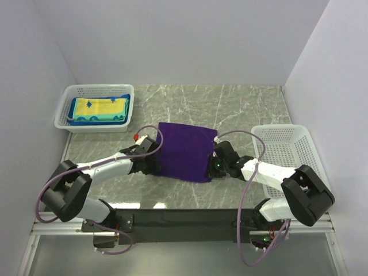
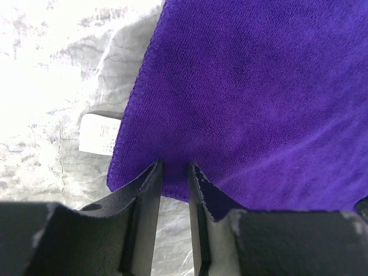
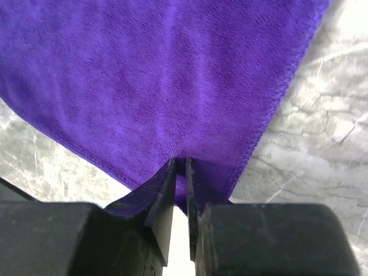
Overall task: Fold and stack the towels
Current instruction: Fold the towel
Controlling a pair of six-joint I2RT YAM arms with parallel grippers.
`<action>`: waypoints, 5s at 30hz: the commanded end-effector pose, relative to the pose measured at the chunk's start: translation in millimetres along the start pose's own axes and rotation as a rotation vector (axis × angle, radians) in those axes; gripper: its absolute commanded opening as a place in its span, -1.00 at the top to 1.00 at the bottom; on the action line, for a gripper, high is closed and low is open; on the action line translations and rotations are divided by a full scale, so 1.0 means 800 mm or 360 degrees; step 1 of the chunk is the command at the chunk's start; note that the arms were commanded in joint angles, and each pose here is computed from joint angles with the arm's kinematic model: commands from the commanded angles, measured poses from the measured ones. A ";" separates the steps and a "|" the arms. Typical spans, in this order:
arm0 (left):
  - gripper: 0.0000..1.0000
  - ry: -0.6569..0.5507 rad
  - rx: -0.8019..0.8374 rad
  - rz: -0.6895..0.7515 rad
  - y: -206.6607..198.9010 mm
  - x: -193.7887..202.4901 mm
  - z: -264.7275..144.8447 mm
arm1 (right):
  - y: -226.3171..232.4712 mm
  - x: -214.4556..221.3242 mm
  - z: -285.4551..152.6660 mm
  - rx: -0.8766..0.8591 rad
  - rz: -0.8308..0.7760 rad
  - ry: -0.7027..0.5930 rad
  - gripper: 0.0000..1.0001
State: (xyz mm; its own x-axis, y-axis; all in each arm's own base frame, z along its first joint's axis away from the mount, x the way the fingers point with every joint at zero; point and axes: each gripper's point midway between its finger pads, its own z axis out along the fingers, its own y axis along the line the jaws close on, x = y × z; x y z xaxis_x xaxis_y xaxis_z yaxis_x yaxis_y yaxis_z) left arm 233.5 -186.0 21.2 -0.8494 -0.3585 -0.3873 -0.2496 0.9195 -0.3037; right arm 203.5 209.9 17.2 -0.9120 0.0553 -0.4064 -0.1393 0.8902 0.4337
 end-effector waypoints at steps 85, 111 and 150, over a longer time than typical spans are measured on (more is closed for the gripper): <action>-0.10 -0.0154 0.0105 -0.0199 -0.067 -0.218 0.020 | -0.059 -0.319 0.010 0.0055 0.0325 -0.0565 0.14; -0.13 -0.0070 -0.0114 0.0207 -0.031 -0.036 -0.010 | -0.008 -0.042 -0.017 0.0377 -0.0303 0.0044 0.22; -0.99 -0.0356 0.0020 0.0496 -0.027 -0.147 -0.104 | -0.014 -0.227 -0.074 0.0109 -0.0711 -0.0160 0.02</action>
State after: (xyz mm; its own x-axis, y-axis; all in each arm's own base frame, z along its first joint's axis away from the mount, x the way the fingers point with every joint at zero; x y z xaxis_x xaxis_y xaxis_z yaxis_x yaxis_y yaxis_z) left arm 287.1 -154.4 134.0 -0.7683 -0.2155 -0.6028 -0.1143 0.9727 -0.2021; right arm 329.8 156.7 142.4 -0.7692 -0.1584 -0.6191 -0.3241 0.9317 0.1643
